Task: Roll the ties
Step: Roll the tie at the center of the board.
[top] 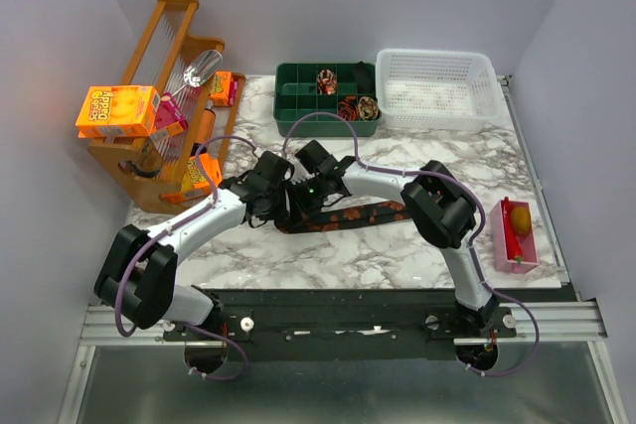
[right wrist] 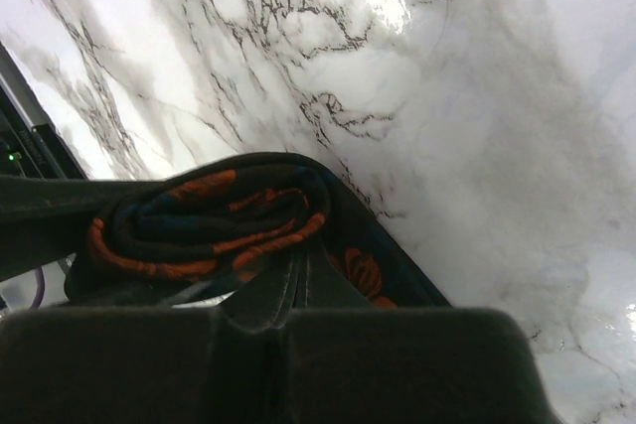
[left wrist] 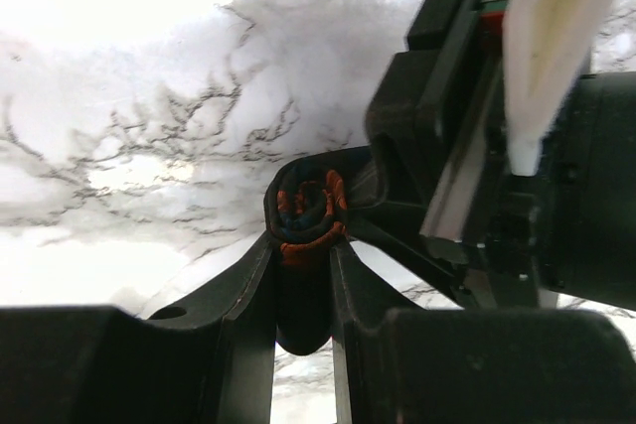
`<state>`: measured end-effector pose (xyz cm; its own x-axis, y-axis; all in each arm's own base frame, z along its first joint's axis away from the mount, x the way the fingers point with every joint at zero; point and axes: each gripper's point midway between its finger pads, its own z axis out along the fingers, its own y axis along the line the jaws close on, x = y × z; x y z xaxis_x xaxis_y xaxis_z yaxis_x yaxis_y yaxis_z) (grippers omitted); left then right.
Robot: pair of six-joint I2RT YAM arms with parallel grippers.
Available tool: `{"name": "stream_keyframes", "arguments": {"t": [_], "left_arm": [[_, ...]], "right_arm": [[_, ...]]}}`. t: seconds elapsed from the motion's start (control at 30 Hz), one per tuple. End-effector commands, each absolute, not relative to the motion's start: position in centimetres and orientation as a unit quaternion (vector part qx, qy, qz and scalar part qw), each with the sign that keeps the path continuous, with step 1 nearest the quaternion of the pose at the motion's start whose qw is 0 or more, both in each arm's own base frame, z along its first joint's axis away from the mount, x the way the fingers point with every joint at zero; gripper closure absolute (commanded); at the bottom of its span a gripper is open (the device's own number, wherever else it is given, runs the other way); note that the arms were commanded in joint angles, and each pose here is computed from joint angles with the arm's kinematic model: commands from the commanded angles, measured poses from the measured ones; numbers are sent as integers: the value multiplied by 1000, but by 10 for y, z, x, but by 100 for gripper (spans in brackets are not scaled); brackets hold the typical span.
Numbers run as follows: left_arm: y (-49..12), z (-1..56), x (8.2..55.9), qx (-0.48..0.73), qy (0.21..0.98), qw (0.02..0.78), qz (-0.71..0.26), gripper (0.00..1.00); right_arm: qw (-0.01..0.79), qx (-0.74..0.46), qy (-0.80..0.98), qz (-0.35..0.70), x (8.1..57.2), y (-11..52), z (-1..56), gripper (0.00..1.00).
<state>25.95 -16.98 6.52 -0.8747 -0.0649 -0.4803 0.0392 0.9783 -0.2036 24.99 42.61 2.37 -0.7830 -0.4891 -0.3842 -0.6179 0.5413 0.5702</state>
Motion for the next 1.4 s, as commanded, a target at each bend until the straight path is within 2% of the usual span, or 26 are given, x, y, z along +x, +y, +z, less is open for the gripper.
{"name": "stream_keyframes", "arguments": {"t": [0.0, 0.47, 1.07, 1.27, 1.37], "left_arm": [[-148, 68, 256, -2, 968, 248, -43, 84], [-102, 74, 244, 2, 972, 217, 86, 84], [-130, 55, 240, 49, 977, 182, 97, 81], [-150, 44, 237, 63, 980, 173, 75, 74], [-161, 42, 237, 66, 980, 174, 65, 57]], "right_arm": [[116, -319, 865, 370, 258, 432, 45, 100], [172, -279, 879, 347, 305, 380, 72, 100], [167, -263, 893, 325, 309, 359, 60, 100], [164, -264, 893, 324, 309, 358, 58, 100], [162, -263, 894, 323, 308, 357, 56, 100]]}}
